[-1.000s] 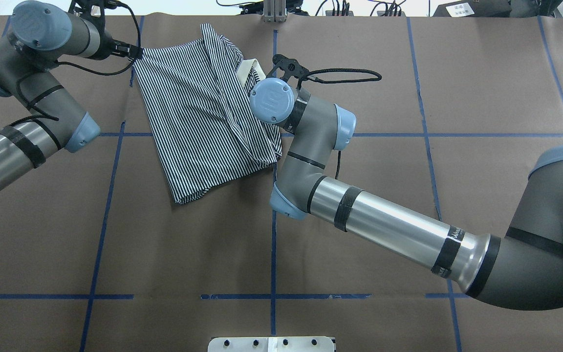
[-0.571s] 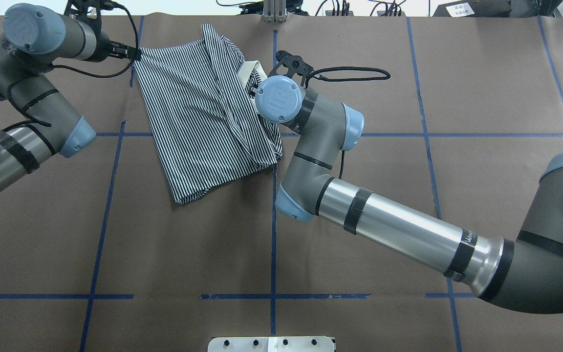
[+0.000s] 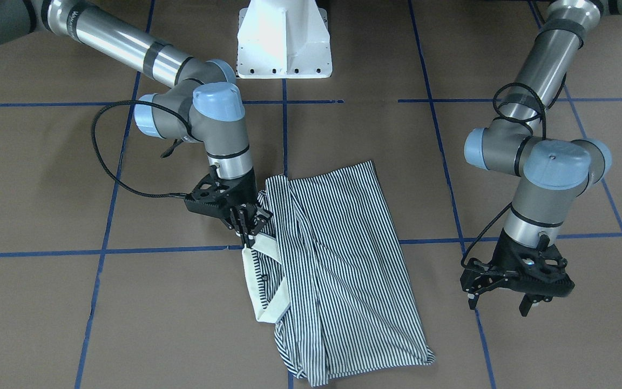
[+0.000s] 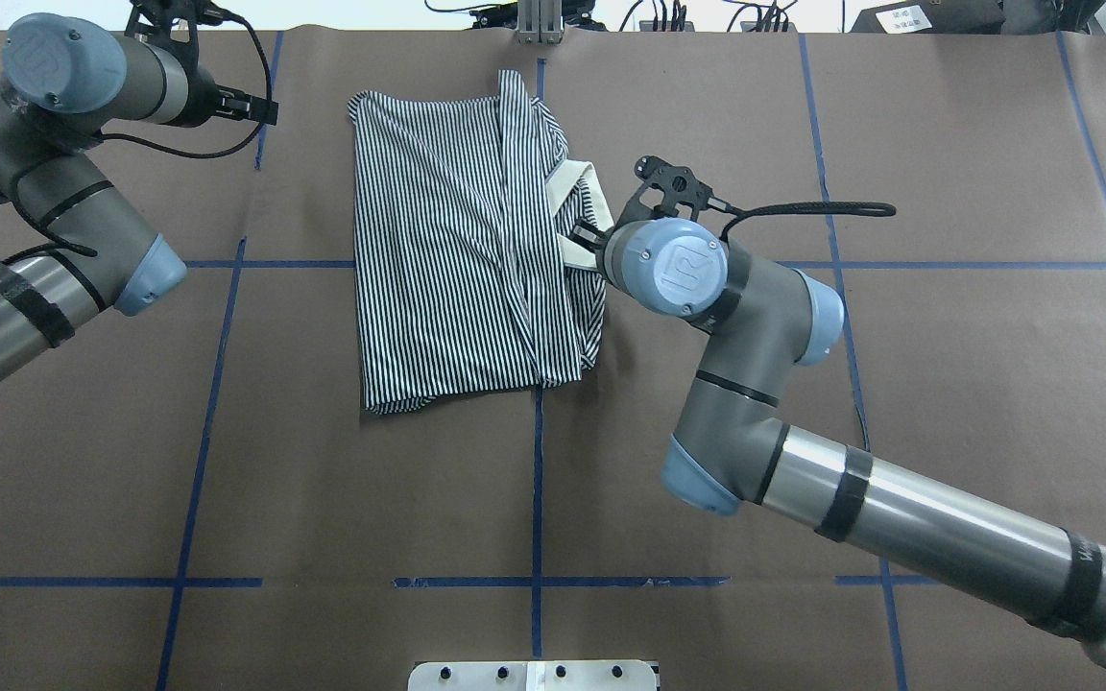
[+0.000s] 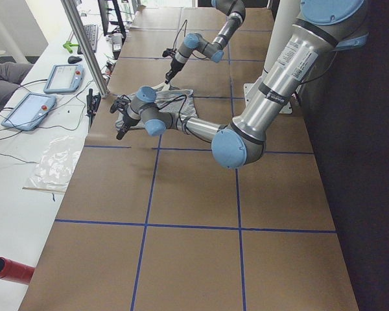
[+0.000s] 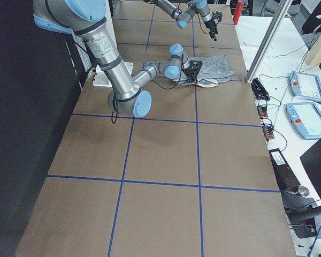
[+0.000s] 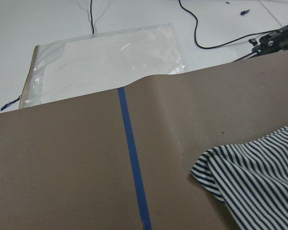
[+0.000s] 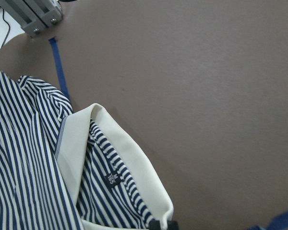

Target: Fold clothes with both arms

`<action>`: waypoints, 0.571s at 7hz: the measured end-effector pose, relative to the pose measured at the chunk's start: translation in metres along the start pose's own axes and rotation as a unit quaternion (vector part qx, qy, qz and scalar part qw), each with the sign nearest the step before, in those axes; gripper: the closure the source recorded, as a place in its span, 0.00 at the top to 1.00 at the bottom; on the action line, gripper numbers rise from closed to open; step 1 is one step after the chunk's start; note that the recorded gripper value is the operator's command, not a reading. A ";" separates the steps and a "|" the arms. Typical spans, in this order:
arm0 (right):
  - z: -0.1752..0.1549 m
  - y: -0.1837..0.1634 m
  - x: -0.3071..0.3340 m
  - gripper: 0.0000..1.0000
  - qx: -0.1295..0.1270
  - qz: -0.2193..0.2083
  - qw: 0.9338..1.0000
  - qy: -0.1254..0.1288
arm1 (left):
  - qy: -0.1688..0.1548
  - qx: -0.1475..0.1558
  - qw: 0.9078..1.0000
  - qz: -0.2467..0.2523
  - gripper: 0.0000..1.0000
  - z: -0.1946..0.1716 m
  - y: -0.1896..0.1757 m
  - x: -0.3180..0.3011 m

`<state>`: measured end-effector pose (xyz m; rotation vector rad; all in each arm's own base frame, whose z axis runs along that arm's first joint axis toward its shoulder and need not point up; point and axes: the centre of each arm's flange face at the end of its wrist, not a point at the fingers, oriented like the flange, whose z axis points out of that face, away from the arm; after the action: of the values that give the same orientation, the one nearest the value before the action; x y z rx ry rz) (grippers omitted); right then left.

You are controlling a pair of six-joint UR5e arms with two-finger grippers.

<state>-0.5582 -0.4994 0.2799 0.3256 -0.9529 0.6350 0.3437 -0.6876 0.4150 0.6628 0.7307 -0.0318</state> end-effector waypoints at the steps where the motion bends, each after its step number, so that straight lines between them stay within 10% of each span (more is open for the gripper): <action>1: -0.013 0.009 0.028 0.00 -0.005 -0.005 1.000 -0.001 | 0.000 0.000 1.000 0.000 1.00 0.000 0.000 0.001; 4: -0.028 0.014 0.071 0.00 -0.009 -0.011 1.000 0.004 | 0.001 0.001 1.000 0.000 1.00 -0.001 0.000 0.002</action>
<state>-0.5186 -0.4487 0.3234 0.3171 -0.9460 0.6066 0.3448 -0.6872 0.4131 0.6639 0.7337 -0.0321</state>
